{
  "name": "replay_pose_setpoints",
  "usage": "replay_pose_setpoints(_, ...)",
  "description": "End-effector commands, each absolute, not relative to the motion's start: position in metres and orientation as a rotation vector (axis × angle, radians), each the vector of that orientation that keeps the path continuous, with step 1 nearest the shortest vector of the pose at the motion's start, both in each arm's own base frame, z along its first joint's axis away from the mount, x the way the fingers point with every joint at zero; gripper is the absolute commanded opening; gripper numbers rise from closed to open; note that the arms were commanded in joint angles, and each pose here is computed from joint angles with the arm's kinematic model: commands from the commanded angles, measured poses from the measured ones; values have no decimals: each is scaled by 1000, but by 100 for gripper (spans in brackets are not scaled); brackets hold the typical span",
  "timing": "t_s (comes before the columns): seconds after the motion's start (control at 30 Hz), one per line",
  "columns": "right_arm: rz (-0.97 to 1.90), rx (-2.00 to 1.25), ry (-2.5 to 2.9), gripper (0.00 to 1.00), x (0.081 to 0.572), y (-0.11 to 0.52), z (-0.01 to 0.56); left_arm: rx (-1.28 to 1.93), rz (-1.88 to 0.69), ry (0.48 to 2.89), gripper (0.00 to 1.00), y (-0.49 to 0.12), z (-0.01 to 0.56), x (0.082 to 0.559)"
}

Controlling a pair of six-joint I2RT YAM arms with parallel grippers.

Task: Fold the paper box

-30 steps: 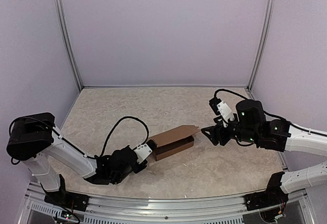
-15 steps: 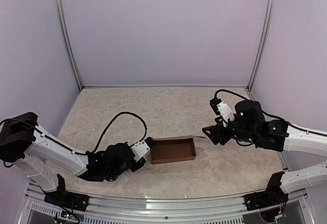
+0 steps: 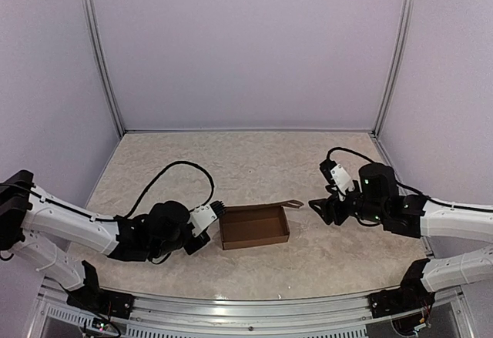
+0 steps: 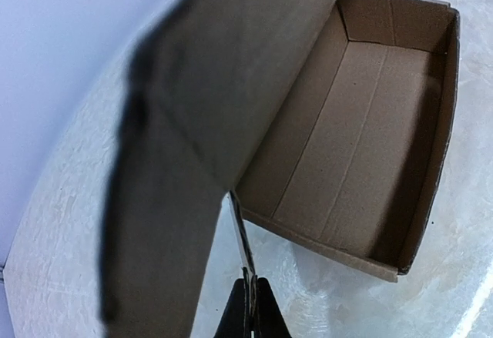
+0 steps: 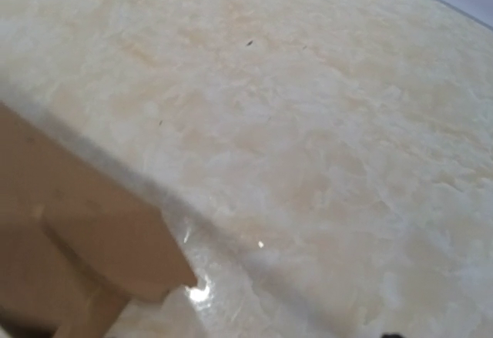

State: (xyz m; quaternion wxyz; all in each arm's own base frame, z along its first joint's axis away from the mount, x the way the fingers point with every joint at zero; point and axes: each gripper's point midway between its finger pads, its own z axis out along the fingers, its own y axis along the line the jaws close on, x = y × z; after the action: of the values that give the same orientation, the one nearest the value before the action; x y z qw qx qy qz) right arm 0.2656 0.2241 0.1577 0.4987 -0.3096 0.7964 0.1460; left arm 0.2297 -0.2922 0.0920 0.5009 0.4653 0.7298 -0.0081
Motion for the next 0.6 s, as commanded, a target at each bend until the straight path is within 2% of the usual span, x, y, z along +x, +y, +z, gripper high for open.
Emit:
replay_pose_setpoints(0.0,378,-886,1852,72,260,234,145,1134,-94,1793,0,-295,97,230)
replay_pose_setpoints(0.27,503,-1006,1856,71,255,262,136,1154,-165,1812,0,-296,96,227)
replay_pose_setpoints(0.57,445,-1128,1758,71,272,280,126,1160,-187,1814,0,-292,99,228)
